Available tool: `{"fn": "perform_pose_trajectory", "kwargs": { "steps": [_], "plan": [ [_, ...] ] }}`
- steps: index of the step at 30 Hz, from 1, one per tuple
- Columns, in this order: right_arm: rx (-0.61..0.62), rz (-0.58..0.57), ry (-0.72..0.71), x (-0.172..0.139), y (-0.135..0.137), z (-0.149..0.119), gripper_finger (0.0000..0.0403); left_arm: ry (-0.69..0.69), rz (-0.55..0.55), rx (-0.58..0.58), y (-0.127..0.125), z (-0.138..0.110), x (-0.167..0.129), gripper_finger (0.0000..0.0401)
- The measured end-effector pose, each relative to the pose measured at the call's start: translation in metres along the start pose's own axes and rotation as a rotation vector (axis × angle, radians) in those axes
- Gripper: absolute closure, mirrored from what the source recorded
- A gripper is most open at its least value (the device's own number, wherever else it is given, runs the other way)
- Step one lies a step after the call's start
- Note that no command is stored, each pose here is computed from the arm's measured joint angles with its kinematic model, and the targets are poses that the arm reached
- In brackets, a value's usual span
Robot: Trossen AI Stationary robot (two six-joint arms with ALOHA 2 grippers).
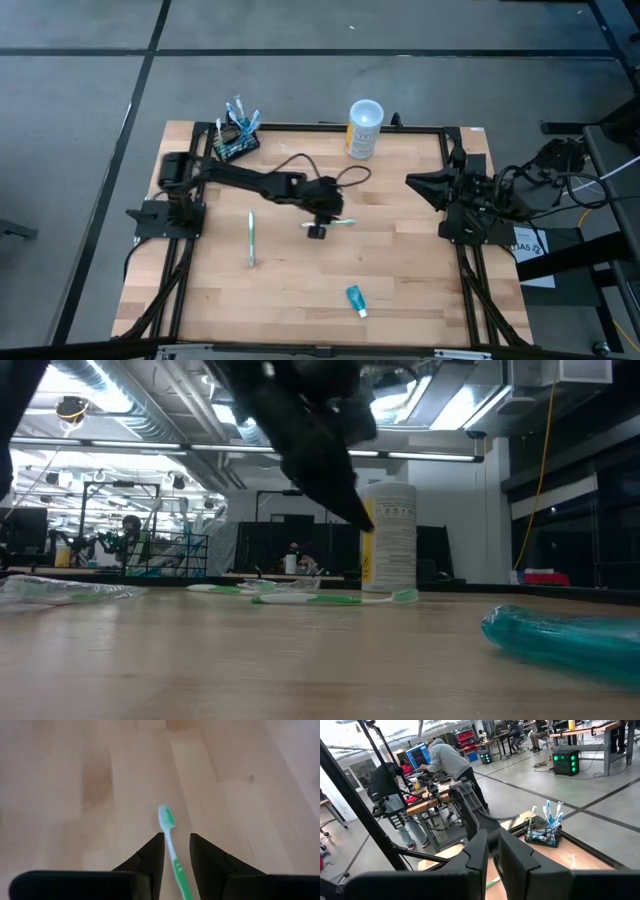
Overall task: Pick & Place toothbrushing station
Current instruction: Put the green toothbrush into the left section of the black organizer
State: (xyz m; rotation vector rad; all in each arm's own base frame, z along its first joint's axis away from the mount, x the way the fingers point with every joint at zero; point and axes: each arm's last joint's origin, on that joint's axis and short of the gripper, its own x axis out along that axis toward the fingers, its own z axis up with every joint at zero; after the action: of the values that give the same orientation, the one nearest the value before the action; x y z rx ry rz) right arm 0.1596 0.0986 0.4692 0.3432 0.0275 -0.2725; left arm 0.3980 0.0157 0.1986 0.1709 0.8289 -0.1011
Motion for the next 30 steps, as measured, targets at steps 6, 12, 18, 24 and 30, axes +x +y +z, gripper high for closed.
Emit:
{"fn": "perform_pose_trajectory", "kwargs": {
  "steps": [6, 12, 18, 24, 30],
  "plan": [
    [0.001, -0.007, -0.004, 0.0, 0.0, 0.0, 0.0353, 0.037, -0.042, -0.035, 0.002, 0.003, 0.045, 0.0325],
    [-0.009, -0.007, 0.003, 0.0, 0.0, -0.001, 0.0353, 0.069, -0.046, -0.073, 0.0, -0.006, 0.067, 0.0327],
    [-0.024, -0.005, 0.017, 0.0, -0.001, -0.002, 0.0353, 0.034, -0.037, -0.085, 0.001, -0.006, 0.076, 0.0333],
    [-0.027, -0.006, 0.018, 0.0, -0.001, -0.002, 0.0353, 0.025, -0.023, -0.109, 0.001, -0.009, 0.083, 0.0342],
    [-0.026, -0.006, 0.018, 0.0, -0.001, -0.002, 0.0353, 0.046, 0.001, -0.117, 0.001, -0.013, 0.087, 0.0369]
  ]
}}
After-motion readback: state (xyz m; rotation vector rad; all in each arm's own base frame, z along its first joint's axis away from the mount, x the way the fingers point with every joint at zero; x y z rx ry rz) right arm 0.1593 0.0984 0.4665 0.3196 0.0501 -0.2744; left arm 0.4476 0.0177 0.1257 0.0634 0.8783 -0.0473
